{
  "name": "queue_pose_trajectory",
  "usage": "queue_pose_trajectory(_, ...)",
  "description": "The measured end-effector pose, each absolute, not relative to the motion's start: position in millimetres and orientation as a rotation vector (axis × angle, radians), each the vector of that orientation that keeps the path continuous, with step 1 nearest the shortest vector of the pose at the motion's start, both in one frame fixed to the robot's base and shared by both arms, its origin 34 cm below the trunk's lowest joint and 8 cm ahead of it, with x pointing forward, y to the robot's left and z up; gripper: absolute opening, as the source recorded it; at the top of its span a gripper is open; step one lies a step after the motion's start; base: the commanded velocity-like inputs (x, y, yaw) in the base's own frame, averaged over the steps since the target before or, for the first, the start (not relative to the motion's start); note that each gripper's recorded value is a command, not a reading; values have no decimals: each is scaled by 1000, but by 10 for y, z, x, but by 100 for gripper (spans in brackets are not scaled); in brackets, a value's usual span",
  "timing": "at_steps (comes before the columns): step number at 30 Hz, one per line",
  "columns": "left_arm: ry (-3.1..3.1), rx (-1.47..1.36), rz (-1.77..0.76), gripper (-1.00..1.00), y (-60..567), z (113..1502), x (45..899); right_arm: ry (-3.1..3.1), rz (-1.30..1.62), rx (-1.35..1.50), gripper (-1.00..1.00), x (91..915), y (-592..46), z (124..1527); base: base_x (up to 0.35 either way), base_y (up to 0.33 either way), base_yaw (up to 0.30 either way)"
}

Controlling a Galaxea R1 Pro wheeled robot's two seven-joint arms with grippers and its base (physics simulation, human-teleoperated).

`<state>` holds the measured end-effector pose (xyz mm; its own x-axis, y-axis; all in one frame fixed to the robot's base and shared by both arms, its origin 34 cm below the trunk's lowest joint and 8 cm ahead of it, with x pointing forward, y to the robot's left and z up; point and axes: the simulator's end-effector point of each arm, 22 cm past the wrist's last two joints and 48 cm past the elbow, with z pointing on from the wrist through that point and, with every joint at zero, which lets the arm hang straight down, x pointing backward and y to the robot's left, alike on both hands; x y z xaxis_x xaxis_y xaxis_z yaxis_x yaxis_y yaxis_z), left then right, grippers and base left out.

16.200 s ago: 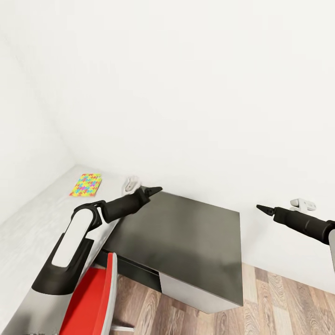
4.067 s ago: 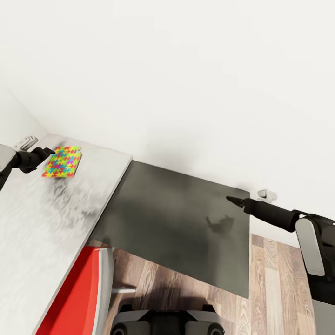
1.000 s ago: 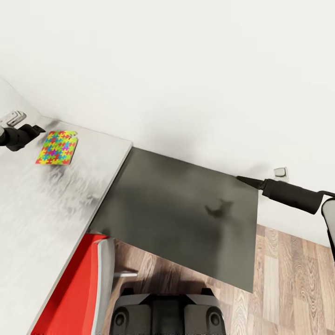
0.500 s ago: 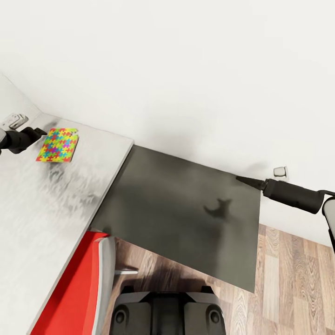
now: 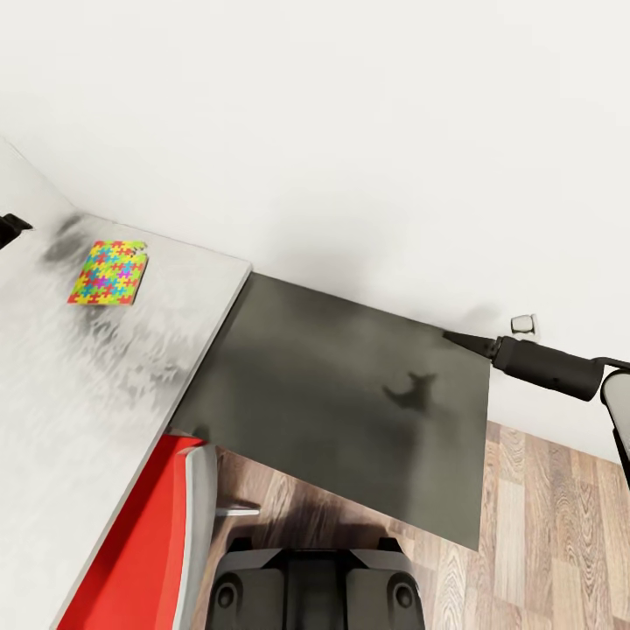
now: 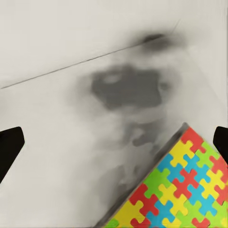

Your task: Put all the toys in the child's room - the three board games (two on the bed and one on the table), the two jigsaw puzzles on the table, and the tennis ball on the table - inside the toy box on the table in the child's room.

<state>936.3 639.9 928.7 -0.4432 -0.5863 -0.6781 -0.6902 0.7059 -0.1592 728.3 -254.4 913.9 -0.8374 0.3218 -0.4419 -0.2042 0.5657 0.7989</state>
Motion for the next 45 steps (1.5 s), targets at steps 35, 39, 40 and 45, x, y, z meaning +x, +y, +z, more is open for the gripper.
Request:
queue_pose_trajectory(35, 2135, -965, 163, 100, 6420, 9515, 9494, 2244, 1244, 94, 100, 7284, -2545, 9138, 0, 0, 0)
queue_pose_trajectory(39, 2113, -944, 129, 100, 6299, 9574, 9626, 2254, 1244, 101, 100, 7228, -2535, 9099, 0, 0, 0)
queue_pose_trajectory(40, 2112, -939, 119, 100, 6260, 9560, 9650, 2257, 1245, 102, 100, 7208, -2527, 9089, 0, 0, 0)
queue_pose_trajectory(45, 2102, -921, 90, 100, 6089, 9512, 9753, 2277, 1251, 112, 100, 7103, -2506, 9020, 0, 0, 0)
